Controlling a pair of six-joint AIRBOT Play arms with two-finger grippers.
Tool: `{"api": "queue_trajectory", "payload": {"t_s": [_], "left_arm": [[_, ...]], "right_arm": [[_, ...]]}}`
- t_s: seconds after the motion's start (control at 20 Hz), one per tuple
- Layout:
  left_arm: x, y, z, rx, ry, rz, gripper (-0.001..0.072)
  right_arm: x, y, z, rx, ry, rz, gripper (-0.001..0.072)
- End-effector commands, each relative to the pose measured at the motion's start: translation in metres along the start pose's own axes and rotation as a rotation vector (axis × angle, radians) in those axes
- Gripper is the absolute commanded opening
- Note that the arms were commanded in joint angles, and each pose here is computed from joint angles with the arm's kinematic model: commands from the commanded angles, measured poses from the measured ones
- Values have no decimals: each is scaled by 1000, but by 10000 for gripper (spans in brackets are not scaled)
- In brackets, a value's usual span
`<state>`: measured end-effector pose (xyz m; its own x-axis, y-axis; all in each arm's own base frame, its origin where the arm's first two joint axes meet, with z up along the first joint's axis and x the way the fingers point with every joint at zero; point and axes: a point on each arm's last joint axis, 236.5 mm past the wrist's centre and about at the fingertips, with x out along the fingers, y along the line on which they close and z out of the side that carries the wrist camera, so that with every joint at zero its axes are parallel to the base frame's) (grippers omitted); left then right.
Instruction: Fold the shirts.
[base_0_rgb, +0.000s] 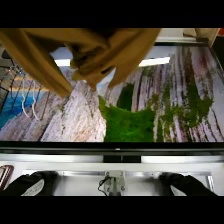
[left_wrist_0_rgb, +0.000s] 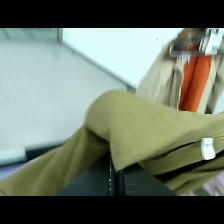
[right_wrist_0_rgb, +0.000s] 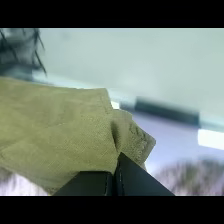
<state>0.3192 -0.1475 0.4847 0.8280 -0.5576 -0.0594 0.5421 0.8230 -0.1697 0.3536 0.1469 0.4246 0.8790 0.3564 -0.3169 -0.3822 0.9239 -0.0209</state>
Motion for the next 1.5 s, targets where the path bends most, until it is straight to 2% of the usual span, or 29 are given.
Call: {"api": "queue_trajectory", "payload": {"t_s": [0.0, 0.2, 0.35, 0.45, 0.55, 0.7, 0.85, 0.9, 0.95, 1.0, 1.05, 1.15, 1.25, 1.35, 1.45], "left_arm": [[20, 13, -117, -144, 374, 3, 48], [56, 4, -263, -265, 664, -47, 47], [66, 9, -292, -288, 680, -30, 48], [67, 23, -288, -261, 664, 12, 48], [61, 46, -314, -195, 754, 87, 49], [52, 51, -383, -257, 952, 107, 50], [51, 58, -448, -303, 1087, 128, 55], [52, 60, -460, -313, 1120, 132, 131], [53, 62, -464, -318, 1132, 136, 324], [55, 65, -462, -313, 1125, 136, 478], [57, 70, -454, -276, 1112, 123, 510], [48, 100, -427, -137, 1123, 159, 512], [22, 172, -390, 28, 1144, 387, 530], [-6, 231, -368, 25, 1125, 568, 558], [-36, 269, -379, -92, 1131, 645, 558]], "right_arm": [[-20, -3, -115, 72, 448, -32, 52], [26, 35, -203, 149, 689, 96, 52], [49, 33, -261, 152, 846, 72, 52], [57, 33, -275, 151, 897, 66, 53], [63, 32, -281, 163, 915, 53, 53], [73, 35, -291, 229, 947, 31, 52], [92, 52, -303, 286, 978, 78, 52], [98, 60, -307, 307, 989, 106, 52], [102, 68, -309, 329, 998, 134, 52], [106, 75, -310, 350, 1003, 160, 52], [108, 80, -311, 368, 1004, 173, 52], [110, 79, -311, 376, 1002, 165, 52], [109, 79, -311, 380, 1006, 162, 52], [109, 79, -312, 393, 1010, 155, 52], [108, 79, -313, 410, 1019, 145, 52]]}}
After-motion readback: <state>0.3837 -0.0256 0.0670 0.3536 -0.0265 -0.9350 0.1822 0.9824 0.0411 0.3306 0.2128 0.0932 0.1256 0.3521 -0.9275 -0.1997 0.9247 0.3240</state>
